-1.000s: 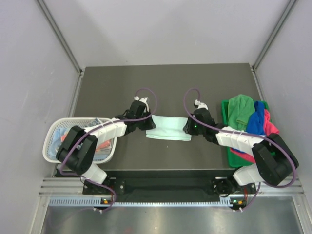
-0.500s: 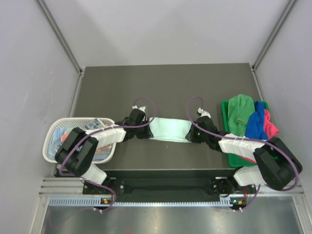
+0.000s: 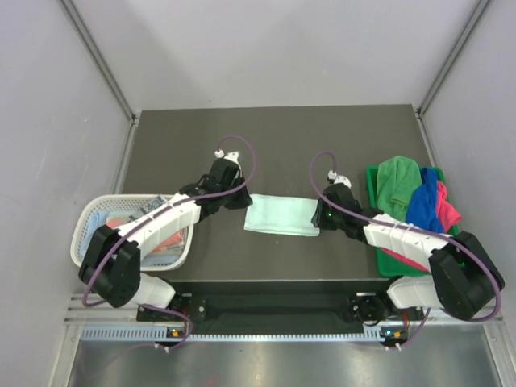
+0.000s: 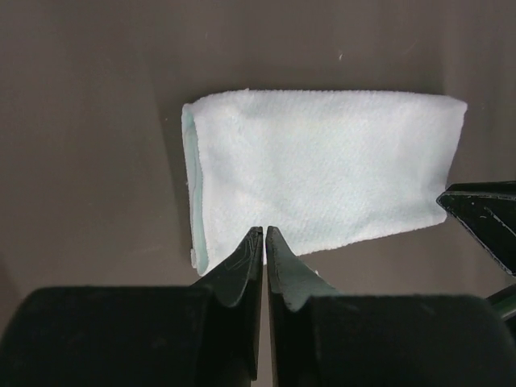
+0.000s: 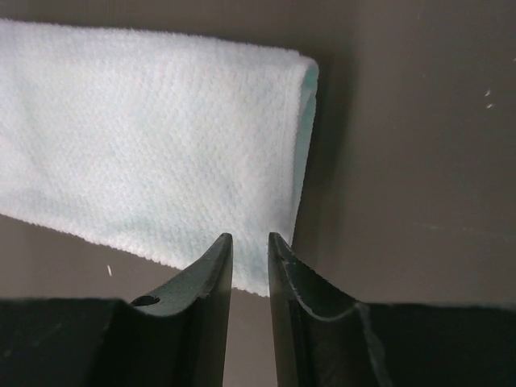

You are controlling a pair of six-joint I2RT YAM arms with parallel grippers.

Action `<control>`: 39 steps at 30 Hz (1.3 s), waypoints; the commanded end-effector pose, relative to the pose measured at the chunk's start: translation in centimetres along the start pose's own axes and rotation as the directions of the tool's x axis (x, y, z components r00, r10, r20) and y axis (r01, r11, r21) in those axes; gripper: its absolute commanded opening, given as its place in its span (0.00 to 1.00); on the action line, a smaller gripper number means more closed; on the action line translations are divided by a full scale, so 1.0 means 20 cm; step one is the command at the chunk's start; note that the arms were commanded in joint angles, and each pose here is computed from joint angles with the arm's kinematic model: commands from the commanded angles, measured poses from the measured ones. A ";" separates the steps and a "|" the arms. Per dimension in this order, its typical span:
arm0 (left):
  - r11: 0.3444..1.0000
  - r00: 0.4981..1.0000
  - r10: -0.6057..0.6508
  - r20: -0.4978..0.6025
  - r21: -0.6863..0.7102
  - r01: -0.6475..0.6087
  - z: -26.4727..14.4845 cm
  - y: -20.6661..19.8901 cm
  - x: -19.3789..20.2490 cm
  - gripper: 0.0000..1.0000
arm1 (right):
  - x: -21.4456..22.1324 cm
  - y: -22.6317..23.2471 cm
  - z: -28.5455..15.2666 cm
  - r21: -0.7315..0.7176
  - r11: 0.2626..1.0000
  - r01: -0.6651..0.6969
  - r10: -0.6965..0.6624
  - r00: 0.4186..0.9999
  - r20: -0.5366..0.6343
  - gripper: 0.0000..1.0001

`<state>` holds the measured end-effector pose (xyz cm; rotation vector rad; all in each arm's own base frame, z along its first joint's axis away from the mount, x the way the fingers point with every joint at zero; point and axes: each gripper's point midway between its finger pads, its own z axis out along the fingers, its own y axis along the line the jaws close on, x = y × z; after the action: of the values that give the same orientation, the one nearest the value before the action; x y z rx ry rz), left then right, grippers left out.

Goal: Fold and stack the towels
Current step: Fold the towel, then neatly place the folded towel into the bin

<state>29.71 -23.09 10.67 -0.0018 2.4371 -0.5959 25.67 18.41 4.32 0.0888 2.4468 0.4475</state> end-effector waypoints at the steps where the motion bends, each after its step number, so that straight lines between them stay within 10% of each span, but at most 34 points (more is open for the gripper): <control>1: 1.000 0.996 0.025 0.085 0.000 -0.025 -0.14 -0.07 -0.18 0.10 | -0.21 0.07 -0.09 0.017 1.000 0.018 -0.020 0.995 0.098 0.26; 18: 0.995 0.886 -0.056 0.460 0.099 0.012 -1.09 -0.21 -0.56 0.18 | -0.18 1.02 0.21 0.048 0.986 0.162 -0.164 0.986 0.037 0.33; 39: 0.992 0.809 -0.115 0.576 0.106 0.066 -1.59 -0.03 -0.41 0.20 | -0.05 1.00 0.44 0.302 0.932 0.201 -0.212 0.977 0.004 0.37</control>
<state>19.05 -10.67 35.95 -0.1843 1.8900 -0.6166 31.12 39.03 4.94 -0.0319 2.4608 -0.0016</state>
